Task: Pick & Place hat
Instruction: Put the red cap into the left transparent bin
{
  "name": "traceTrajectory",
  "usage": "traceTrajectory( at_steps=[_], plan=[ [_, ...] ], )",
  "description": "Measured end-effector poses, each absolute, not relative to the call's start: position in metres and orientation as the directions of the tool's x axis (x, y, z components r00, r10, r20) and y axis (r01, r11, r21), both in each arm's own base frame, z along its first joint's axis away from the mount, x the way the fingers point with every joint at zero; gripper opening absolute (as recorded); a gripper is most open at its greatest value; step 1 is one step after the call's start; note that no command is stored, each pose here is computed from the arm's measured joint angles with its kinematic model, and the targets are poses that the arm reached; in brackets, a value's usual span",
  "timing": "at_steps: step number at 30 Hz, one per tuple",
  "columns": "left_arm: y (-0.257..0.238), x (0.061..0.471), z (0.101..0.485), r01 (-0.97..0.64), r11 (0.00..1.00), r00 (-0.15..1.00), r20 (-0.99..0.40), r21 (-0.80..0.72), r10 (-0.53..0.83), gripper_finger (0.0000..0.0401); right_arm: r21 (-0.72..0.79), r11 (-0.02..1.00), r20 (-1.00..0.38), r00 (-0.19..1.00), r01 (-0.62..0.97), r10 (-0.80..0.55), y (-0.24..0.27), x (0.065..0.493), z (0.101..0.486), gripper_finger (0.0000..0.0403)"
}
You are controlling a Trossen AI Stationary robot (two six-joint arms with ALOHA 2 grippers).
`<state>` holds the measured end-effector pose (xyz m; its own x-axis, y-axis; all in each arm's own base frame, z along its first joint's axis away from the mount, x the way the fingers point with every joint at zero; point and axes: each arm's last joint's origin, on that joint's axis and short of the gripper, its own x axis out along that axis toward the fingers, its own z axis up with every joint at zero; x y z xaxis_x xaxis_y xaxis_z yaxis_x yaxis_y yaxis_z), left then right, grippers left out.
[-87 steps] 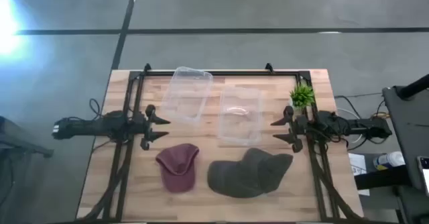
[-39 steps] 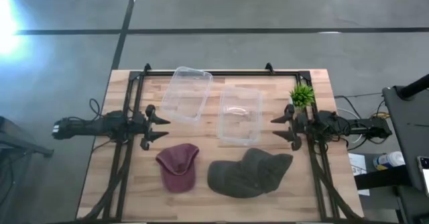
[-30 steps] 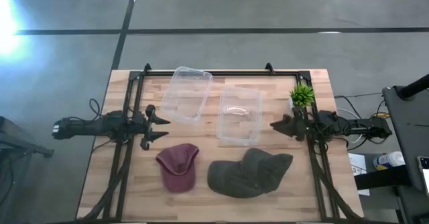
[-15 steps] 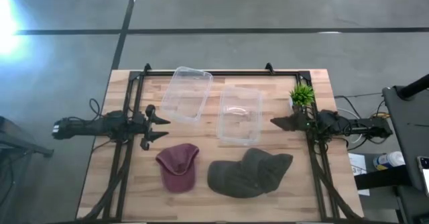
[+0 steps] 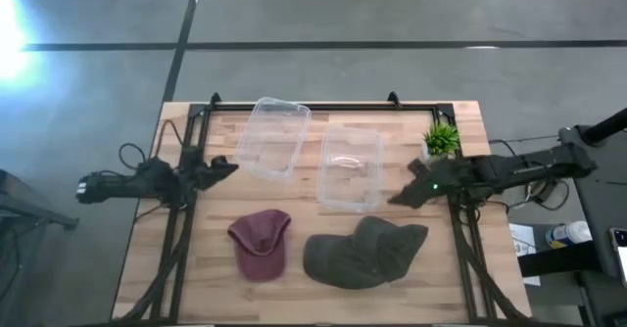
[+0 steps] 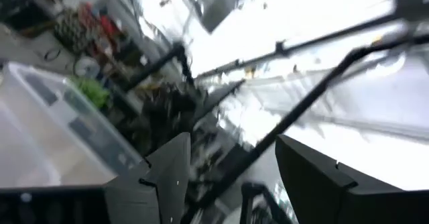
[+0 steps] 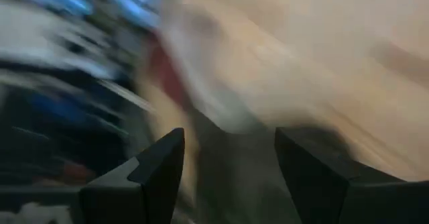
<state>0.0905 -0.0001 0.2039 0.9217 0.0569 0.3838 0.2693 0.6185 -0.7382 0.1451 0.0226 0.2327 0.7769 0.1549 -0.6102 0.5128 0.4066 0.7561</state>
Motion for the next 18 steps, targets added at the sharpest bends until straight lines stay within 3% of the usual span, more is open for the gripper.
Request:
traceTrajectory(
  at_steps=[2,5,8,11,13,15,18],
  plan=[
    [0.000,0.090,0.204,0.256,0.623,0.920,0.384,-0.739,0.077,0.0213,0.625,0.466,-0.758,0.630,0.627,0.168,0.027,0.147,0.238,0.0228],
    [0.004,0.090,0.205,0.183,0.631,0.900,0.386,-0.754,0.201,0.0213,0.510,0.510,-0.852,0.487,0.692,0.192,0.033,0.152,0.249,0.0228],
    [0.008,0.086,0.211,0.188,0.571,0.839,0.433,-0.799,0.329,0.0213,0.494,0.533,-0.864,0.457,0.687,0.211,0.041,0.163,0.259,0.0228],
    [0.005,0.089,0.216,0.250,0.498,0.874,0.415,-0.830,0.254,0.0213,0.497,0.549,-0.862,0.455,0.672,0.223,0.047,0.171,0.267,0.0228],
    [0.002,0.095,0.221,0.199,0.446,0.937,0.302,-0.873,0.174,0.0209,0.490,0.555,-0.867,0.440,0.672,0.234,0.050,0.176,0.266,0.0228],
    [-0.002,0.102,0.223,0.043,0.414,0.986,0.104,-0.909,0.127,0.0202,0.491,0.559,-0.869,0.416,0.668,0.267,0.055,0.179,0.265,0.0228],
    [-0.011,0.115,0.238,-0.148,0.428,0.988,-0.153,-0.891,0.023,0.0186,0.502,0.547,-0.865,0.383,0.670,0.326,0.062,0.184,0.257,0.0228]
  ],
)
